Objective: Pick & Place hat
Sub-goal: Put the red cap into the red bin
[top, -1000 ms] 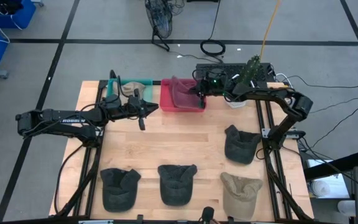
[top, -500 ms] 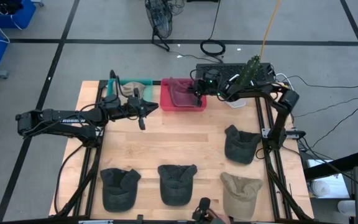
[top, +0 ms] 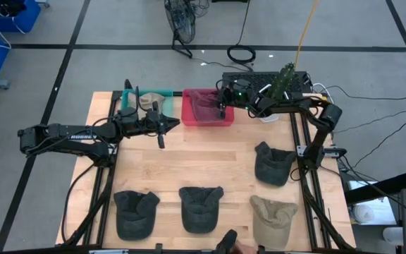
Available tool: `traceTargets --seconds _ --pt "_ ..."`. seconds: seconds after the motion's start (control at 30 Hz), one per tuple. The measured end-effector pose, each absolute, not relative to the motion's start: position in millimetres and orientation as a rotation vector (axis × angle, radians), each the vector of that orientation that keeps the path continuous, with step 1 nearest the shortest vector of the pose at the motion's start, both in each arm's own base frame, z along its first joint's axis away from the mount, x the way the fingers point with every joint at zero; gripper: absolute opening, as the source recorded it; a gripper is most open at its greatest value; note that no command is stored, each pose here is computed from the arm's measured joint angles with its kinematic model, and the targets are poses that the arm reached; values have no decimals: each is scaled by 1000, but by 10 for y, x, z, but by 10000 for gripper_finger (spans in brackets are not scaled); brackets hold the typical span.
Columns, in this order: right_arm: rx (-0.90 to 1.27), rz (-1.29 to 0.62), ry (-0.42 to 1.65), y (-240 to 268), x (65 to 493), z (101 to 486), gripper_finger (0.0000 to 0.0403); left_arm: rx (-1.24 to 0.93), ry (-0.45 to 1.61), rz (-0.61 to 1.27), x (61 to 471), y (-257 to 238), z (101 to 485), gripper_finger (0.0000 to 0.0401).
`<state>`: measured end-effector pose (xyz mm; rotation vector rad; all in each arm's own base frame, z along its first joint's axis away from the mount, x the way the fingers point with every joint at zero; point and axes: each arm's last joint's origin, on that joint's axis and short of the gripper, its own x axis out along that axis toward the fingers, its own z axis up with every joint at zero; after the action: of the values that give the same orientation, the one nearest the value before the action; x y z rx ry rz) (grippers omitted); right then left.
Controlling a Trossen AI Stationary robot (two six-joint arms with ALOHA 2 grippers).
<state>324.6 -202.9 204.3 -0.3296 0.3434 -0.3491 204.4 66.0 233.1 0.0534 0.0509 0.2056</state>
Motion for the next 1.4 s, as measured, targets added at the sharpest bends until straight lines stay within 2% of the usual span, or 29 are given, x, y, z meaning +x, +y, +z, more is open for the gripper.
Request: traceTargets --seconds 0.17,0.27,0.4,0.5,0.7,0.97,1.2,1.4 --pt "-307 -333 249 -1814 3264 2340 163 11 52 207 2044 660 2327 42" --pt "-213 -199 251 -1673 3267 2383 167 3 51 203 2046 653 2326 42" --pt "-106 -150 369 -1597 3273 2234 149 -13 41 197 2048 649 2334 42" --pt "-101 -231 450 -1670 3292 2045 131 -13 30 196 2048 649 2345 42" --pt "-76 -355 384 -1932 3364 1782 109 0 0 194 2049 649 2375 42" --pt "-28 -345 344 -2091 3444 1342 105 76 -19 200 2045 659 2402 42" --pt "-18 -378 296 -2148 3521 1392 105 83 -18 211 2038 680 2402 42" --pt "-20 -367 362 -2164 3576 1431 105 79 -4 211 2038 682 2388 42"
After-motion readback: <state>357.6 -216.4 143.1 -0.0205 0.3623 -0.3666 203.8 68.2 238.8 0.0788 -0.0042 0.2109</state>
